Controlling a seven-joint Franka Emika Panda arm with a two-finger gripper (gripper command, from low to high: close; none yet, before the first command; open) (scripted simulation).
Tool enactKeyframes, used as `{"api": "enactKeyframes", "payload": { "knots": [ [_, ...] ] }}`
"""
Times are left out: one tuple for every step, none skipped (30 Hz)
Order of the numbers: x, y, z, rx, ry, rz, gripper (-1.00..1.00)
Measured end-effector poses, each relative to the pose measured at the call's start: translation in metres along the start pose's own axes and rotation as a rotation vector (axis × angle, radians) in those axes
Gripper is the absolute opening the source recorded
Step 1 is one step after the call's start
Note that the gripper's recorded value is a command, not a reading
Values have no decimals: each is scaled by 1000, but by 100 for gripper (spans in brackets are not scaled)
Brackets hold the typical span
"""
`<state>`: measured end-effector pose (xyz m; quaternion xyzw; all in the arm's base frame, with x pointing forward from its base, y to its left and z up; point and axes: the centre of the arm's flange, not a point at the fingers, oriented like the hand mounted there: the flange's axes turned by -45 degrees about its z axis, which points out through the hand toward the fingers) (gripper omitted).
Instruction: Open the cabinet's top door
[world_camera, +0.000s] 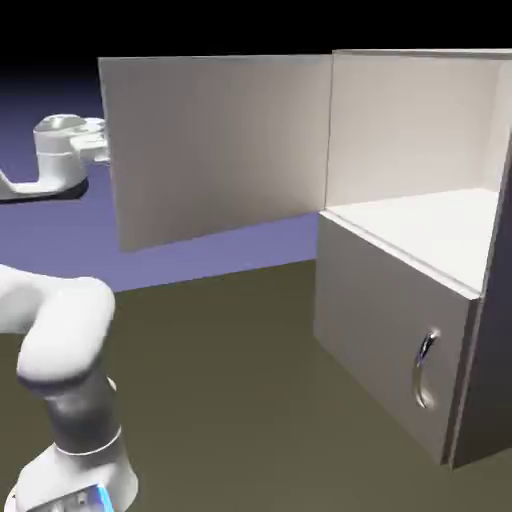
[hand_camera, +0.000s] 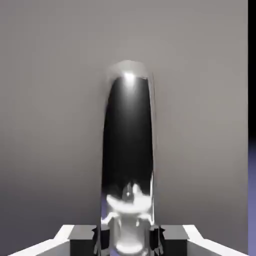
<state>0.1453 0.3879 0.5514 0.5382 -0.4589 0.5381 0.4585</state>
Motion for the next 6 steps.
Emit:
{"api": "enactKeyframes", "payload": {
  "knots": [
    [0,-3,-8,-17,0,0,-100],
    [0,-5,-15,-34,0,0,-100],
    [0,-8,-22,-50,0,0,-100],
    [0,-11,-29,-66,0,0,-100],
    [0,-13,-36,-82,0,0,-100],
    [0,-16,-42,-97,0,0,-100]
  ]
}}
